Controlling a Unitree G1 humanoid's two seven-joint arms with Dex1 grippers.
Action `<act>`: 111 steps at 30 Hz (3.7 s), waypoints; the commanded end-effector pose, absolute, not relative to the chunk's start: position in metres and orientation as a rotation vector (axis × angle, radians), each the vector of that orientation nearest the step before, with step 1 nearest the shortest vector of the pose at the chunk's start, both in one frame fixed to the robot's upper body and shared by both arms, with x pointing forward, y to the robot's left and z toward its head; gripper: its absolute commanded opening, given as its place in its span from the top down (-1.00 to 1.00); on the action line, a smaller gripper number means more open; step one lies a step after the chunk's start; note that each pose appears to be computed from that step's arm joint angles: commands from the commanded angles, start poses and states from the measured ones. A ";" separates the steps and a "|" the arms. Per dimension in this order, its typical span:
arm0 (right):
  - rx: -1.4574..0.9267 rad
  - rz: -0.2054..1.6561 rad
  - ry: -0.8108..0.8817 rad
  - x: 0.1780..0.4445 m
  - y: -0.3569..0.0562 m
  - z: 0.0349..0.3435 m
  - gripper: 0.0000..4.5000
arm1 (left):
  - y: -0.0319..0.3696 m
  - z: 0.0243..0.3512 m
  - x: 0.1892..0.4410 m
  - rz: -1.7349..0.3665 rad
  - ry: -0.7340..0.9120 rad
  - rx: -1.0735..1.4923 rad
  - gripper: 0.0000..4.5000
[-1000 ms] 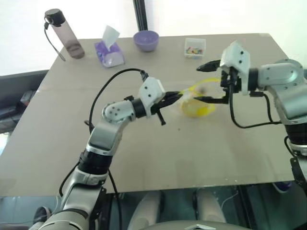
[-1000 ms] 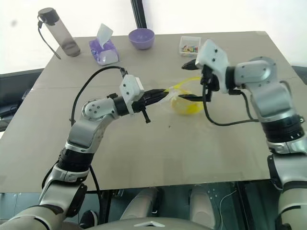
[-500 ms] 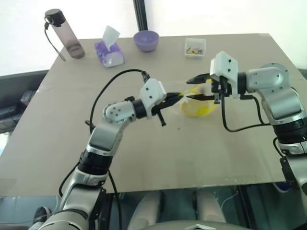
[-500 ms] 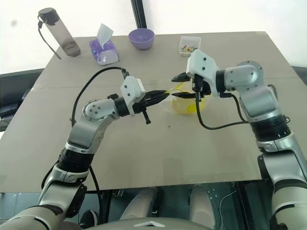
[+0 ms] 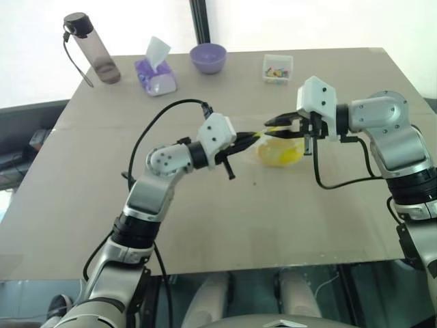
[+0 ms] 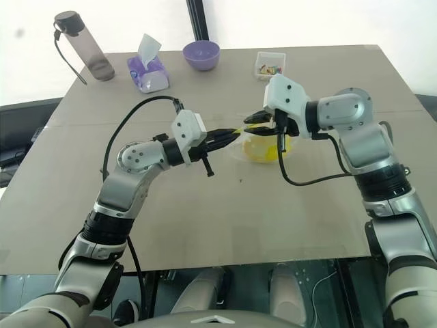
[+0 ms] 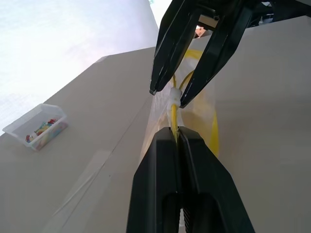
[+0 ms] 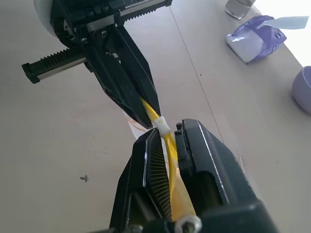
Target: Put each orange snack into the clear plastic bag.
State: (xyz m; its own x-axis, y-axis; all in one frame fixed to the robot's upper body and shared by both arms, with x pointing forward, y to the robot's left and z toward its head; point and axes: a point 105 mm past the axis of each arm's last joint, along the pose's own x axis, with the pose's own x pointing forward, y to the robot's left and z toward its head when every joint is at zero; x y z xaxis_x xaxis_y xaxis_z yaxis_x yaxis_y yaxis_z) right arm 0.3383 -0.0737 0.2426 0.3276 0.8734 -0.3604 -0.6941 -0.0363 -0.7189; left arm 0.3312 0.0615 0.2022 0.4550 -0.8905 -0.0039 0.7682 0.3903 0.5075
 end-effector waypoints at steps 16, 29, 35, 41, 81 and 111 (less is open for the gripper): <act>-0.997 1.297 -0.263 0.332 -0.069 0.249 0.99 | 0.059 0.215 0.329 -1.074 -0.360 0.508 1.00; -1.019 1.194 -0.166 0.347 -0.099 0.244 0.99 | 0.070 0.210 0.332 -1.034 -0.358 0.553 1.00; -1.033 1.042 -0.075 0.362 -0.145 0.252 0.99 | 0.072 0.211 0.332 -1.028 -0.363 0.558 1.00; -1.066 0.950 -0.003 0.367 -0.177 0.254 0.99 | 0.072 0.211 0.332 -1.031 -0.365 0.560 1.00; -1.028 0.811 -0.028 0.380 -0.195 0.263 0.88 | 0.070 0.229 0.355 -0.927 -0.430 0.598 1.00; -1.047 0.838 0.022 0.390 -0.186 0.233 0.99 | 0.072 0.225 0.354 -0.935 -0.415 0.595 1.00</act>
